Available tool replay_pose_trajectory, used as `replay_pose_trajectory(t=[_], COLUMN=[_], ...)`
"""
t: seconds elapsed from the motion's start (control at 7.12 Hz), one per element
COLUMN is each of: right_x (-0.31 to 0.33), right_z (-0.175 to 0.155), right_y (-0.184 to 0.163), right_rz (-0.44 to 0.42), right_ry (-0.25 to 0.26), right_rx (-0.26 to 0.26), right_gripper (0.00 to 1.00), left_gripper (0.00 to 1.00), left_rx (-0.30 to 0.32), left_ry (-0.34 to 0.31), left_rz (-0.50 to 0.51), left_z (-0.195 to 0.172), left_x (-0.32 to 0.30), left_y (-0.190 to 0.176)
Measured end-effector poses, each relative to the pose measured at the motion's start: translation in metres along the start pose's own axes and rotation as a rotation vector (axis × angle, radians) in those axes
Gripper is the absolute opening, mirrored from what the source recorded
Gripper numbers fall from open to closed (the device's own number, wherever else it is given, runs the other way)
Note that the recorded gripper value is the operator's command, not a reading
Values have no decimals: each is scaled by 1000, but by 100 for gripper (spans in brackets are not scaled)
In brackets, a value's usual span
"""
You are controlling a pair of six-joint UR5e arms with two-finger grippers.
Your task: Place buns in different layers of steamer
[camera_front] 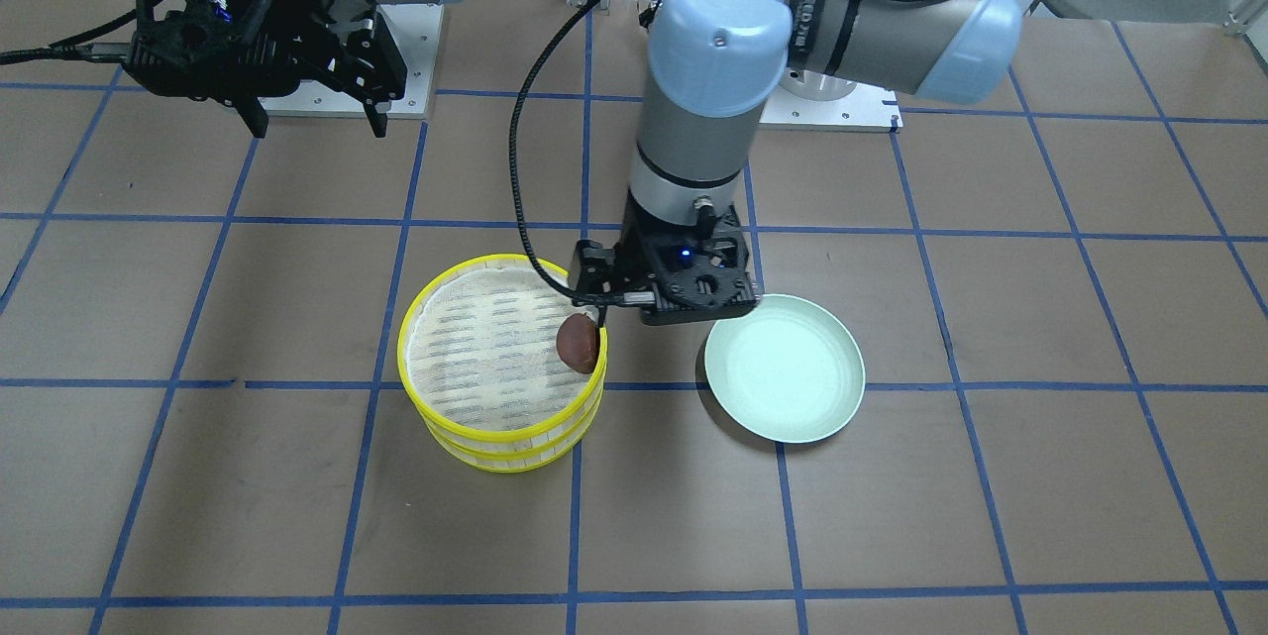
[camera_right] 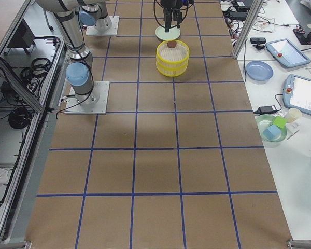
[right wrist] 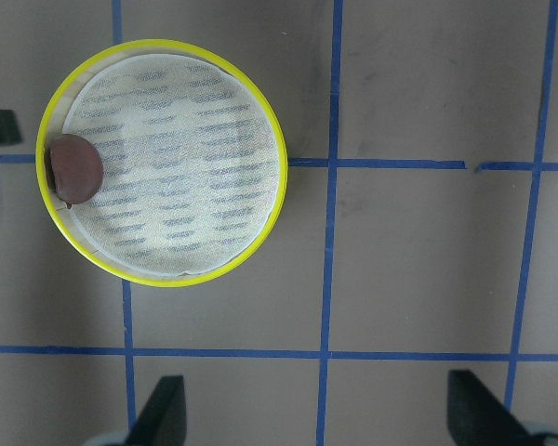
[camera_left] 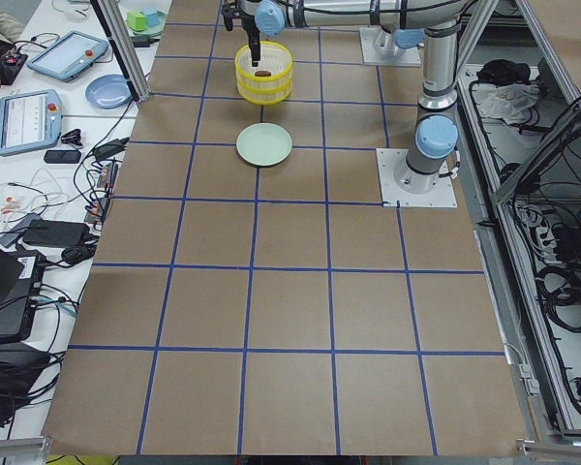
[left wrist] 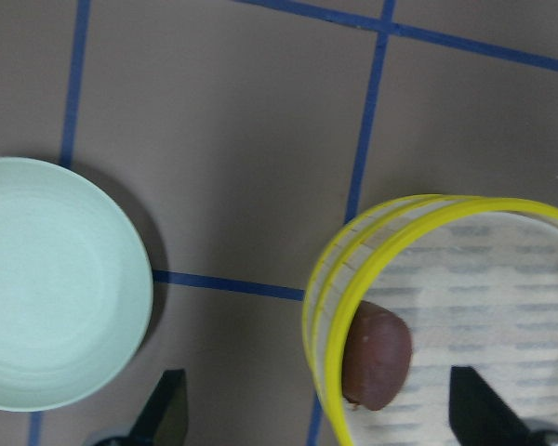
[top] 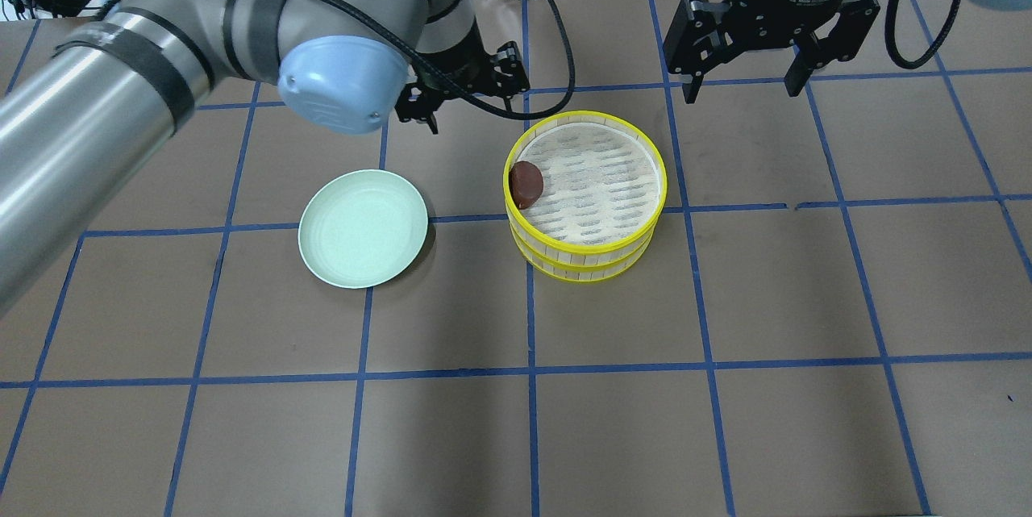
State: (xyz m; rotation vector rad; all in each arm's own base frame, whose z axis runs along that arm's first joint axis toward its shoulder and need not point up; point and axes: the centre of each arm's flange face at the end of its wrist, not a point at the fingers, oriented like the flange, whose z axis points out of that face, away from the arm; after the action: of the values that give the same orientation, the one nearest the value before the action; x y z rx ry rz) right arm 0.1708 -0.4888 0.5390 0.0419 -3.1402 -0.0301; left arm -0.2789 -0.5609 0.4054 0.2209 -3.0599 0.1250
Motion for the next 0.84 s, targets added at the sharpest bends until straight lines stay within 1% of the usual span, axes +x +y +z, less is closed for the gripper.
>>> replay_pose_trajectory(t=[0.14, 0.28, 0.56, 0.84], right_x=[0, 0, 0, 0], right_z=[0, 0, 0, 1], right_y=[0, 0, 0, 0], right_rz=[0, 0, 0, 0], right_ry=[0, 0, 0, 0], right_rx=[0, 0, -1, -1], right_gripper=[100, 100, 100, 100], left_gripper=[100, 100, 100, 100], left_rx=[1, 7, 28, 43], left_ry=[-14, -21, -47, -68], left_rz=[52, 82, 91, 80], left_z=[-25, -51, -101, -133], left_x=[-37, -67, -115, -140], left_y=[-8, -9, -1, 13])
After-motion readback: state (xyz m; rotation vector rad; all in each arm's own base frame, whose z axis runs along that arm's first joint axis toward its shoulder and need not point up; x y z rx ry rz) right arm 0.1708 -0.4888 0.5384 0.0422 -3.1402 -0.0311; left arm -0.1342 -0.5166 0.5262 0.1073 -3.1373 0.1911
